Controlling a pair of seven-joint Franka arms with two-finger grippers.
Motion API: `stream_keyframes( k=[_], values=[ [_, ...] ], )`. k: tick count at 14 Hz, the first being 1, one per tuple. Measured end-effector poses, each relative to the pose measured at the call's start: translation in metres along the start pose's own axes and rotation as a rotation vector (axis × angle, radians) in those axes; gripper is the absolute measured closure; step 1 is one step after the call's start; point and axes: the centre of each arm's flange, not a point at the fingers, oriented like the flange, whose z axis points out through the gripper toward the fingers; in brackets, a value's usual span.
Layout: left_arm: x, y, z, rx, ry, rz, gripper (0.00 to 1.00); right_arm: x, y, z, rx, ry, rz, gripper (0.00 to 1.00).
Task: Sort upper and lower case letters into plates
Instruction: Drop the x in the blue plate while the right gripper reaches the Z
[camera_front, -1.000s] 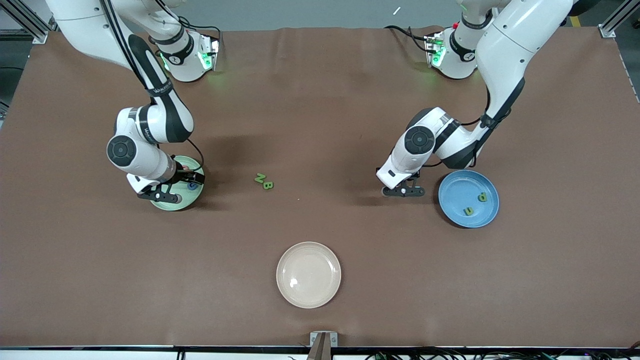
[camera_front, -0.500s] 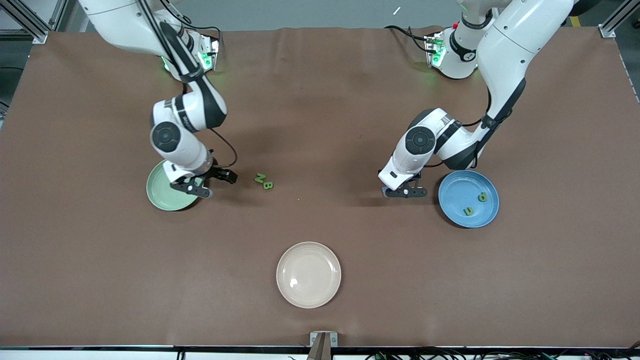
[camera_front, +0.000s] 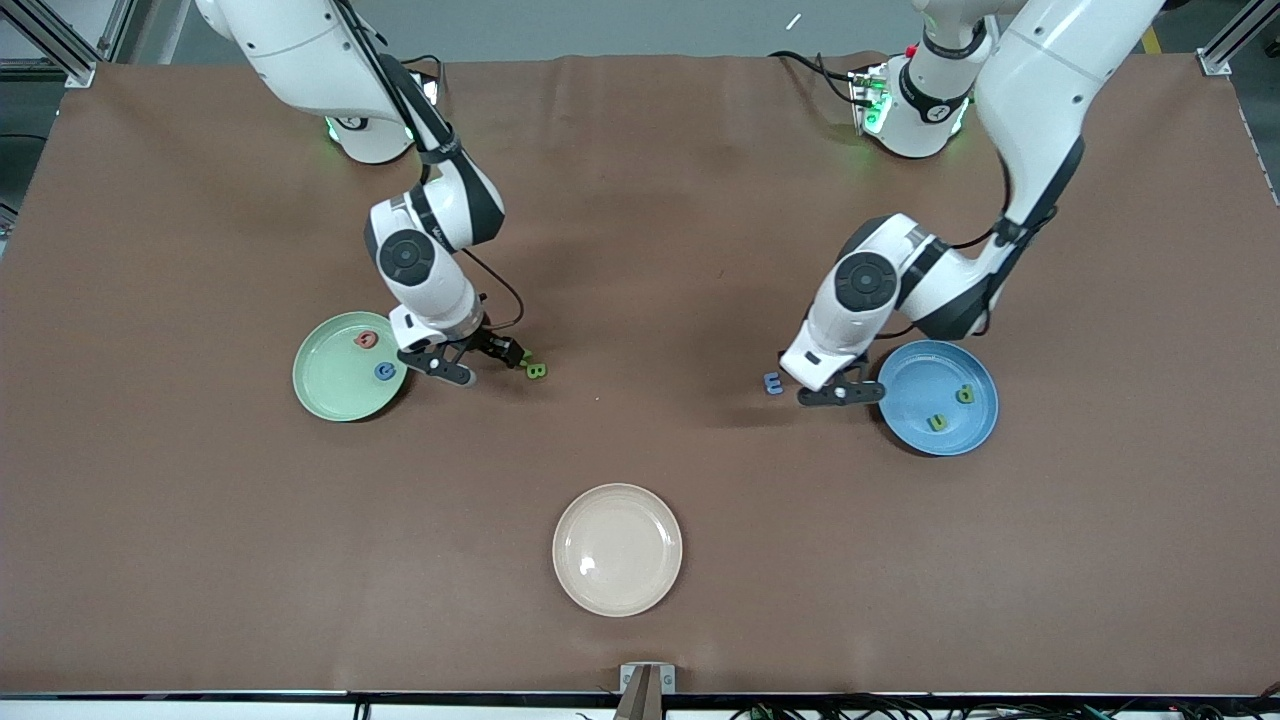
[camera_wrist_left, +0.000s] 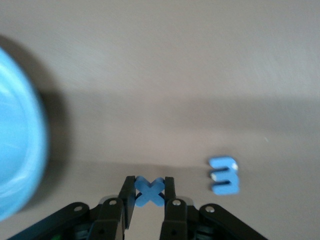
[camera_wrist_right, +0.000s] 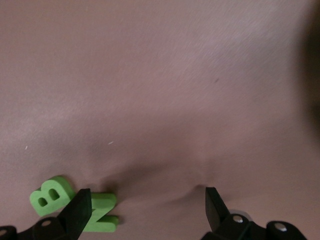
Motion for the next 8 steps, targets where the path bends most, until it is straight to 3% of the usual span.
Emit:
stream_keyframes(
  k=[4,8],
  values=[
    [0.031,-0.065,-0.024,0.003,0.027,-0.026,0.73,-0.011,-0.01,0.005,0.019,0.017,0.038,0.0],
    [0.04,-0.131,-0.009,0.002,-0.016,0.016,0.73,-0.022,-0.02,0.006,0.027,0.021,0.062,0.0]
  ],
)
